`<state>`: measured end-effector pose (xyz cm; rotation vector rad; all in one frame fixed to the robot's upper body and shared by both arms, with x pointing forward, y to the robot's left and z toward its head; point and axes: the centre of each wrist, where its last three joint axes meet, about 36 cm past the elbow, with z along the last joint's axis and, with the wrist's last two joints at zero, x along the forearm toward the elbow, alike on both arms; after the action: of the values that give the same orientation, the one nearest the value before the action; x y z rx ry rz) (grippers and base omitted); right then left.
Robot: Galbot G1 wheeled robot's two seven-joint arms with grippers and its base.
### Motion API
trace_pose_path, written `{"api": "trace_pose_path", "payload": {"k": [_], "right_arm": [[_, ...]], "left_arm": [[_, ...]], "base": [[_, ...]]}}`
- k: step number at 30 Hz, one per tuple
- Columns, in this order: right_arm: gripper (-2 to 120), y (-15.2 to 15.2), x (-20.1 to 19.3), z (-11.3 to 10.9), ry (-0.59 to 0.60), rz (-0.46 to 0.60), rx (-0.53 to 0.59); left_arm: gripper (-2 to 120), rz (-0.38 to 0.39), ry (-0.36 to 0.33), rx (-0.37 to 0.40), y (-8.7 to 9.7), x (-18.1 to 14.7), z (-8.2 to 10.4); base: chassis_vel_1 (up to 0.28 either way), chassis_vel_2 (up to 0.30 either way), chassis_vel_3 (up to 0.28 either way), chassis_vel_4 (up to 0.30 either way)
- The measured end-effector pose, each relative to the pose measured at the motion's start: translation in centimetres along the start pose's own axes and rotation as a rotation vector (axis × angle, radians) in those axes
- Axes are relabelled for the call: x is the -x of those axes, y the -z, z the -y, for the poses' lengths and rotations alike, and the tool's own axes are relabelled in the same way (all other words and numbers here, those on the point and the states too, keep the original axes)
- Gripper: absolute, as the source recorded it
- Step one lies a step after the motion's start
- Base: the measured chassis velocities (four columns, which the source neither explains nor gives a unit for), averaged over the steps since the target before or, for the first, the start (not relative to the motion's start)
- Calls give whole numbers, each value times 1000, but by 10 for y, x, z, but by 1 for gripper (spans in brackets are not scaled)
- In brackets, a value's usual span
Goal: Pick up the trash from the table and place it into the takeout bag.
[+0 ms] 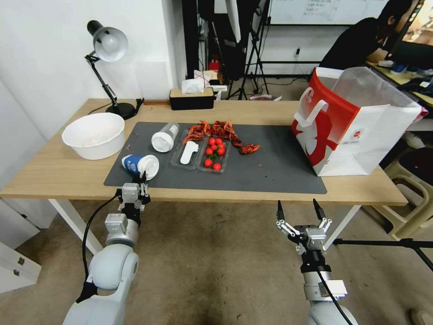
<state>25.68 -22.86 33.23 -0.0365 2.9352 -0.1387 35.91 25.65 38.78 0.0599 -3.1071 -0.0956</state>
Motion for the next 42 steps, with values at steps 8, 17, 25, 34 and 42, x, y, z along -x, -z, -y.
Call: {"api": "trace_pose_path", "payload": {"k": [8, 17, 25, 34, 42], "right_arm": [[96, 0, -1, -1, -1, 0, 0], [96, -1, 0, -1, -4, 1, -1], [96, -1, 0, -1, -10, 1, 0], [96, -1, -3, -1, -22, 0, 5], [99, -1, -4, 0, -33, -1, 6]], "left_arm": [[10, 19, -17, 1, -2, 0, -2], [10, 82, -66, -18, 0, 5, -3], [10, 171, -176, -41, 21, 21, -2], [10, 263, -432, -82, 64, 59, 9], [10, 320, -616, -146, 104, 97, 44]], "base": [[0, 0, 0, 0], [0, 0, 0, 0], [0, 0, 0, 0], [0, 0, 0, 0], [0, 0, 0, 0]]}}
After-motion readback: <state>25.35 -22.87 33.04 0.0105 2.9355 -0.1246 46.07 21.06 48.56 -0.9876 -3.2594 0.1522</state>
